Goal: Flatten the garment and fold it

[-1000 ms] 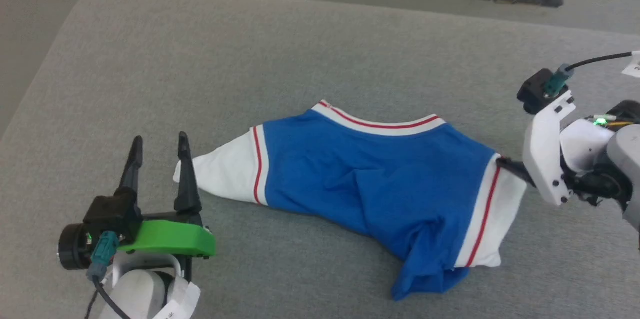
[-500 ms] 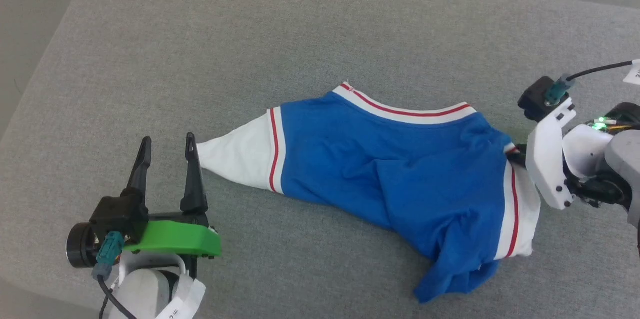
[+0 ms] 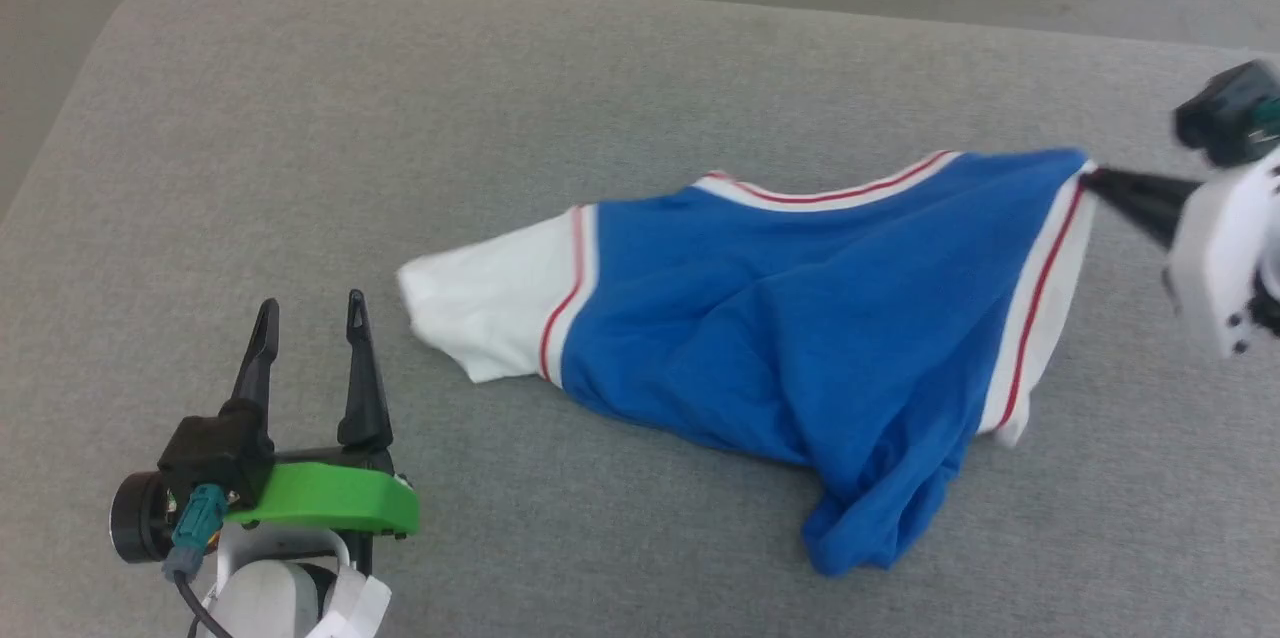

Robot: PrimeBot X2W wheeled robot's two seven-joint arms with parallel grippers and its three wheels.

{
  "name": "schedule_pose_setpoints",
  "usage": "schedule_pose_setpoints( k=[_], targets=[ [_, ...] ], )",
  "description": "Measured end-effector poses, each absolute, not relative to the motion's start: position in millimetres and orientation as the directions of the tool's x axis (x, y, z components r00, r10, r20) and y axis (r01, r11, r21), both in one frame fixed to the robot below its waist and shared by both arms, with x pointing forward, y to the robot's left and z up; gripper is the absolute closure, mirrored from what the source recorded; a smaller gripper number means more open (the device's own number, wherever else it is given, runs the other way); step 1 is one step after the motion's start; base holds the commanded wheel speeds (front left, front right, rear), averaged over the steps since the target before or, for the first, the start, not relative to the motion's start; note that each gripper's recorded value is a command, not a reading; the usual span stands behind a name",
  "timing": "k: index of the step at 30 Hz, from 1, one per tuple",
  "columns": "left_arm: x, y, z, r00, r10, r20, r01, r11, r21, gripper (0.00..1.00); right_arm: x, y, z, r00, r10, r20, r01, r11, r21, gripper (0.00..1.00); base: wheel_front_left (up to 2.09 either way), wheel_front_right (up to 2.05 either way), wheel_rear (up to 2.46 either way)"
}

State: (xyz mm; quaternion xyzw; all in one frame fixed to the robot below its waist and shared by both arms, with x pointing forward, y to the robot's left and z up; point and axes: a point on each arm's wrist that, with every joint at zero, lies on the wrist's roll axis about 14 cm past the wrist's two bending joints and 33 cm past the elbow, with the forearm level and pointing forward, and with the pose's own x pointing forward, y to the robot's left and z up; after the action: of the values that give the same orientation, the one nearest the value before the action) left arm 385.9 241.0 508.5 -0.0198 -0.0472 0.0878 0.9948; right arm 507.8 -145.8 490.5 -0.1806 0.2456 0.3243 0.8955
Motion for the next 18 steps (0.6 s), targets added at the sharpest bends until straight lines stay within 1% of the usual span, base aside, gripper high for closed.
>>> schedule_pose_setpoints(
  k=[5,9,11,14,18],
  targets=[
    [392.6,230.0,513.0,0.984,0.140,0.108,-0.135,0.989,-0.057,0.00,515.1,-184.2,530.0,0.761,0.438,-0.478,-0.583,0.785,-0.208,1.00,0.00,0.00,0.00],
    [396.8,222.0,509.9,0.988,0.114,0.101,-0.108,0.992,-0.062,0.00,523.6,-208.0,540.5,0.790,0.374,-0.486,-0.531,0.813,-0.238,1.00,0.00,0.00,0.00],
    [399.0,218.1,507.2,0.990,0.103,0.095,-0.097,0.993,-0.063,0.00,530.8,-212.8,540.4,0.790,0.341,-0.509,-0.523,0.808,-0.271,1.00,0.00,0.00,0.00],
    [403.6,212.8,501.2,0.993,0.089,0.079,-0.084,0.994,-0.068,0.00,547.1,-210.1,534.6,0.787,0.318,-0.528,-0.510,0.817,-0.270,1.00,0.00,0.00,0.00],
    [414.8,206.0,495.8,0.995,0.073,0.069,-0.068,0.995,-0.077,0.00,568.9,-197.8,500.8,0.757,0.296,-0.583,-0.509,0.826,-0.242,1.00,0.00,0.00,0.00]
  ],
)
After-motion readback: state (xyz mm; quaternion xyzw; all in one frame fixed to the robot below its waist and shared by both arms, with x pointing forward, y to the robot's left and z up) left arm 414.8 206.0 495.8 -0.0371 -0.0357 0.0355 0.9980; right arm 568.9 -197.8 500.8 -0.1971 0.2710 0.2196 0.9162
